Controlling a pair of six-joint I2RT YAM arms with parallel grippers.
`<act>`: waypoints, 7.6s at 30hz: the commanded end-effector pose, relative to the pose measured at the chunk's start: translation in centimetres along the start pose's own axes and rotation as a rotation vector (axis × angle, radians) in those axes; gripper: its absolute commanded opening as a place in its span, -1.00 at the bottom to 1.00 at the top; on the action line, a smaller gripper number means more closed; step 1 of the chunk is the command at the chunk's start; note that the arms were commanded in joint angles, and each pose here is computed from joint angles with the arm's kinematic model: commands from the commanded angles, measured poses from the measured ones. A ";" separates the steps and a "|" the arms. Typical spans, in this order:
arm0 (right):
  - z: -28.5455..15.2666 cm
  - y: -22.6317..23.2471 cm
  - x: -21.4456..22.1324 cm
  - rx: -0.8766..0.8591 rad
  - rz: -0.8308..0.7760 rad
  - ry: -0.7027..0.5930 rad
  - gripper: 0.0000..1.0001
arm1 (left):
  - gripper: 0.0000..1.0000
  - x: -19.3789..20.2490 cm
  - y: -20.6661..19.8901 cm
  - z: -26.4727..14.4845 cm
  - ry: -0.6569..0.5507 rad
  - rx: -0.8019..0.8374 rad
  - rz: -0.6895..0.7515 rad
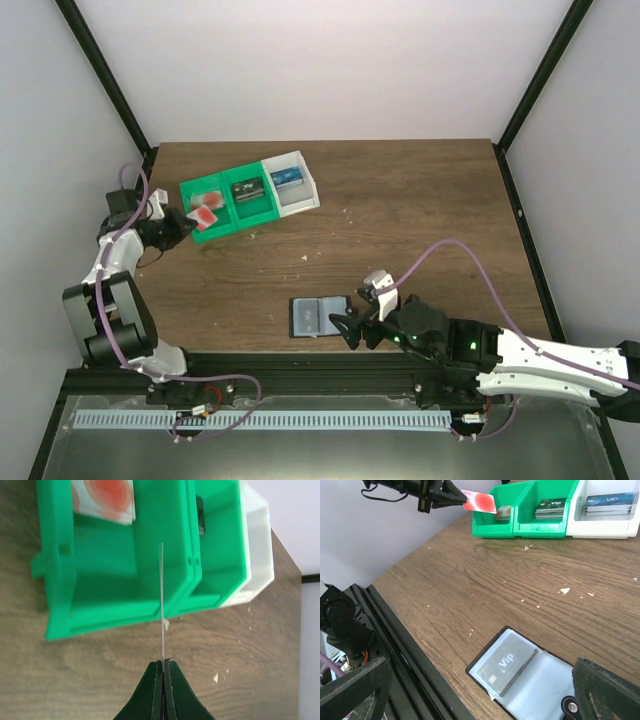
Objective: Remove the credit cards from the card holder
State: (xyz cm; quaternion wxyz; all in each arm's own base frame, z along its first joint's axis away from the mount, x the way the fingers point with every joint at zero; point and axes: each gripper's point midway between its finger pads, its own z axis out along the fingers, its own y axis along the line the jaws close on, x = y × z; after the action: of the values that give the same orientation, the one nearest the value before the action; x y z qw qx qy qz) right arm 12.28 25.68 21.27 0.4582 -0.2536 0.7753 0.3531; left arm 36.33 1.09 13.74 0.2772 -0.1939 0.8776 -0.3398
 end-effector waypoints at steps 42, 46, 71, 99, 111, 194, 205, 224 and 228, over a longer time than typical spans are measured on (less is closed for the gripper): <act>3.4 0.6 -2.1 0.082 -0.135 -0.058 1.00 | -0.99 -9.4 2.6 8.1 0.077 -0.176 0.066; 3.0 0.0 -2.0 0.100 -0.129 -0.065 1.00 | -0.97 -9.5 2.3 8.8 0.077 -0.177 0.080; 2.6 -1.1 -2.2 0.155 -0.129 -0.097 1.00 | -0.85 -11.4 2.6 9.9 0.069 -0.230 0.104; 2.2 -1.8 -2.8 0.192 -0.127 -0.127 1.00 | -0.80 -14.5 3.2 10.4 -0.026 -0.276 0.117; 1.9 -2.0 -2.8 0.198 -0.072 -0.117 1.00 | -0.48 -14.8 0.2 8.9 -0.069 -0.224 0.131; 11.8 -2.4 8.8 0.242 0.370 0.415 -0.27 | 0.17 24.4 -9.6 1.9 0.290 0.354 0.152; 14.0 -2.9 11.3 0.260 0.375 0.491 -0.46 | 0.08 25.8 -8.1 2.5 0.324 0.345 0.105; 12.9 -5.3 14.4 0.322 0.383 0.515 -0.81 | 0.05 27.1 -8.1 3.4 0.382 0.343 0.098; 12.6 -5.3 14.3 0.295 0.402 0.484 -0.87 | 0.15 28.0 -9.1 3.8 0.416 0.348 0.123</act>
State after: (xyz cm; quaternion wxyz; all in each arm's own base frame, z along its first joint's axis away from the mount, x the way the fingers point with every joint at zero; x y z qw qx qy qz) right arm 16.16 31.67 2.54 0.2072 -0.1162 0.9428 0.2337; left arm 17.99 -20.55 6.74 0.1294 -0.0395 0.8606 -0.4910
